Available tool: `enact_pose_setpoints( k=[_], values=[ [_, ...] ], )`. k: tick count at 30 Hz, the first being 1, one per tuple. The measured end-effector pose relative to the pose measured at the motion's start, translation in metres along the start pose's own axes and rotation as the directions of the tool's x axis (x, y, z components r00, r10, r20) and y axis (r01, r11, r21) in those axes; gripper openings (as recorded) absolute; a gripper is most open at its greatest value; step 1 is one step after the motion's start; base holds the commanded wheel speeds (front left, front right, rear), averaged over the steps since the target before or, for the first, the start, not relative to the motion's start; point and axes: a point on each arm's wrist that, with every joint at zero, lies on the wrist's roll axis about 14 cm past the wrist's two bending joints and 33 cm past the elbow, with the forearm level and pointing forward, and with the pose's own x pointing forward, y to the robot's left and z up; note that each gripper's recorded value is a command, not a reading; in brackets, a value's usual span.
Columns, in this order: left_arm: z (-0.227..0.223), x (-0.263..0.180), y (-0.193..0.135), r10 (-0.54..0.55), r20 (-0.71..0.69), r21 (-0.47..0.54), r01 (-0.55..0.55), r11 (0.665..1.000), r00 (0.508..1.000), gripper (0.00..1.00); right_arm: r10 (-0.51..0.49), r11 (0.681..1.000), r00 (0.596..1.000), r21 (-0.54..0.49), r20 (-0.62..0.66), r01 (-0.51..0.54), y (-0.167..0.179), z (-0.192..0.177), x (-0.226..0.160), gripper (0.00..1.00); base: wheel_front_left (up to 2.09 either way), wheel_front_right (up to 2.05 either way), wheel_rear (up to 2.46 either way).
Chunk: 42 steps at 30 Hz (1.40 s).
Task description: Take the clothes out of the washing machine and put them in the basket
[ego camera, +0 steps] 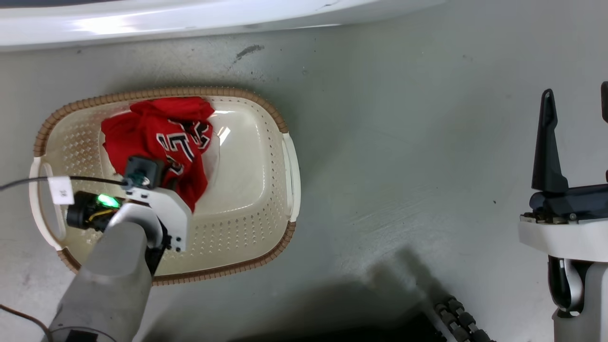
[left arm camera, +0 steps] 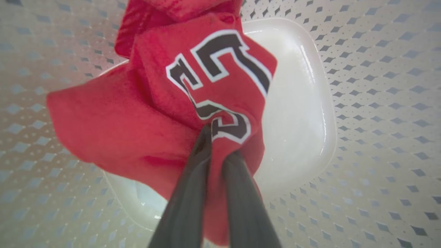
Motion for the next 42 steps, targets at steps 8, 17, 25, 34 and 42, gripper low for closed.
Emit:
enact_pose_setpoints(
  k=[8,17,25,34,42],
  values=[
    [0.02,-0.025,-0.001,0.009,0.069,-0.01,-0.008,1.0,0.998,1.0,0.004,1.0,0.999,0.022,0.034,-0.004,0.002,0.018,-0.004,1.0,0.0,0.0,0.0],
    [0.039,-0.08,-0.003,0.049,0.19,-0.068,-0.037,0.997,0.981,1.0,-0.004,0.999,0.997,0.033,0.083,0.001,-0.002,0.048,-0.024,1.0,0.0,0.0,0.0],
    [0.077,-0.132,-0.007,0.102,0.372,-0.108,-0.066,0.992,0.923,1.0,-0.004,0.999,0.99,0.049,0.144,-0.003,-0.003,0.077,-0.044,1.0,0.0,0.0,0.0],
    [0.18,-0.203,-0.009,0.091,0.691,-0.009,-0.117,0.993,0.718,1.0,-0.035,0.997,0.982,0.08,0.185,0.02,-0.013,0.097,-0.073,1.0,0.0,0.0,0.0],
    [0.248,-0.211,-0.002,0.012,0.775,0.109,-0.152,0.982,0.632,1.0,-0.081,0.993,0.984,0.102,0.161,0.065,-0.028,0.09,-0.084,1.0,0.0,0.0,0.0]
  ],
)
